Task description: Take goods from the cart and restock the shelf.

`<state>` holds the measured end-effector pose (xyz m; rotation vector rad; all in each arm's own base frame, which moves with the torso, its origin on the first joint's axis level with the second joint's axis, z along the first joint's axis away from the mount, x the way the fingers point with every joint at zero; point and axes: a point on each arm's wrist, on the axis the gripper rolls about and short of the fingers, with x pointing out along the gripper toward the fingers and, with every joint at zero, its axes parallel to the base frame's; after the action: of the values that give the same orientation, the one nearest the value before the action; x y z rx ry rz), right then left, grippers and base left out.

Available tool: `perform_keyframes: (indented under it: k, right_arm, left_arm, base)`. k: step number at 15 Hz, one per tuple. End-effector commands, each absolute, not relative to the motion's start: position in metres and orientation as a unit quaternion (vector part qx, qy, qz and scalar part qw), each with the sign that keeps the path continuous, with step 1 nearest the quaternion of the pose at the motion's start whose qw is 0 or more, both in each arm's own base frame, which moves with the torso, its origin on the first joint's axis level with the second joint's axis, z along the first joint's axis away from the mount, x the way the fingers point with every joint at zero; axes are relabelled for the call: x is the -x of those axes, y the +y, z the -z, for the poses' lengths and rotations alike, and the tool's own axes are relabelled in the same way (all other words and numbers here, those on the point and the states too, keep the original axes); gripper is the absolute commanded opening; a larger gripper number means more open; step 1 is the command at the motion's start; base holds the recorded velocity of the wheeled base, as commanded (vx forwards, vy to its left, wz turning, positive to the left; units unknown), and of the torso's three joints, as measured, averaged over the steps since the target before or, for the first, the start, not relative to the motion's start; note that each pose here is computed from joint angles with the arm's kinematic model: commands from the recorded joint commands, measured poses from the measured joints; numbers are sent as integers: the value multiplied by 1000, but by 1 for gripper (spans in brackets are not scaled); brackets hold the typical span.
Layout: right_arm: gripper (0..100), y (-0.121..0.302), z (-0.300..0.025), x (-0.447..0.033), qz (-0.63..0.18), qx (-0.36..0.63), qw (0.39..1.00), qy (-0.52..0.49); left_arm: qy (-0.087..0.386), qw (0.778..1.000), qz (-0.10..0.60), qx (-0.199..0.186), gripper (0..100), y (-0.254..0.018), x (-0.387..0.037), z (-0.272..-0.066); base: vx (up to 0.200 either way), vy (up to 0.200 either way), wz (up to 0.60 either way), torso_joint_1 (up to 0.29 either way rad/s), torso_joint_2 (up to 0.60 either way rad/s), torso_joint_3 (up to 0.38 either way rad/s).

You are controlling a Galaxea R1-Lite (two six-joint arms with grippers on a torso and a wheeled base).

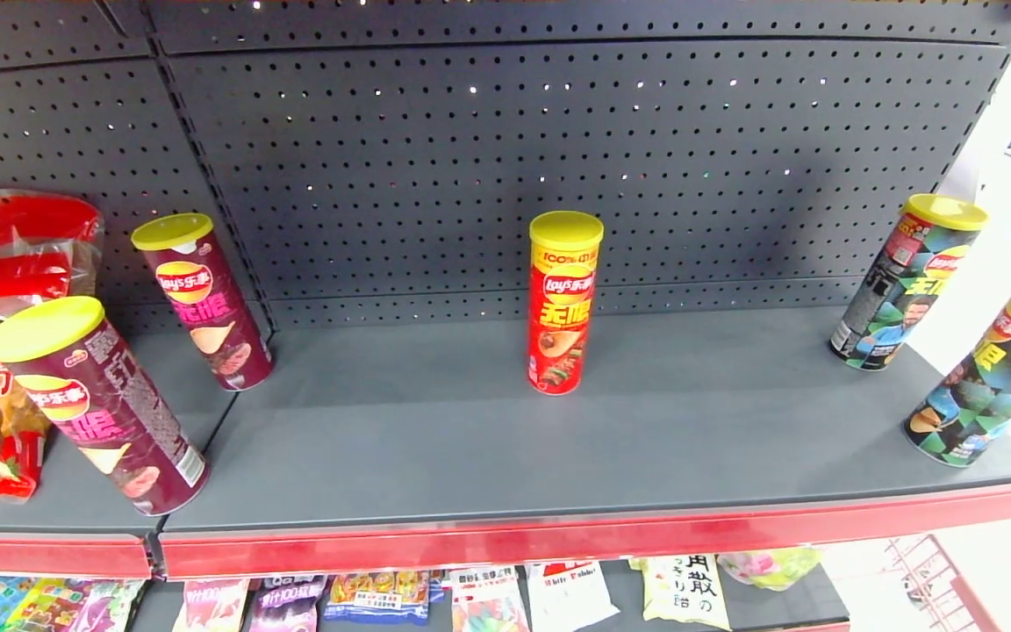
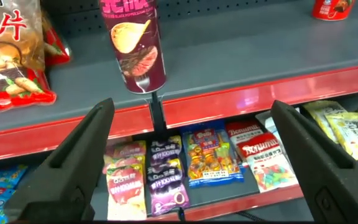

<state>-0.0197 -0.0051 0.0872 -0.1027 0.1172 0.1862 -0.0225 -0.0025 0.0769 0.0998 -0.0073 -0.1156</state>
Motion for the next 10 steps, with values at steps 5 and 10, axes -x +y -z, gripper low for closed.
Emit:
perform_keyframes:
  k: [5, 10]
  right_arm:
    - [0, -5, -87, 19, -97, 43, 993, 60]
    - [0, -5, -85, 16, -92, 41, 994, 33]
  left_arm:
    - [5, 997, 59, -50, 100, -2, 21, -78]
    - [-1, 996, 70, 51, 100, -2, 1, -167]
  base:
    - [0, 0, 0, 0, 0, 0]
    - [0, 0, 0, 0, 0, 0]
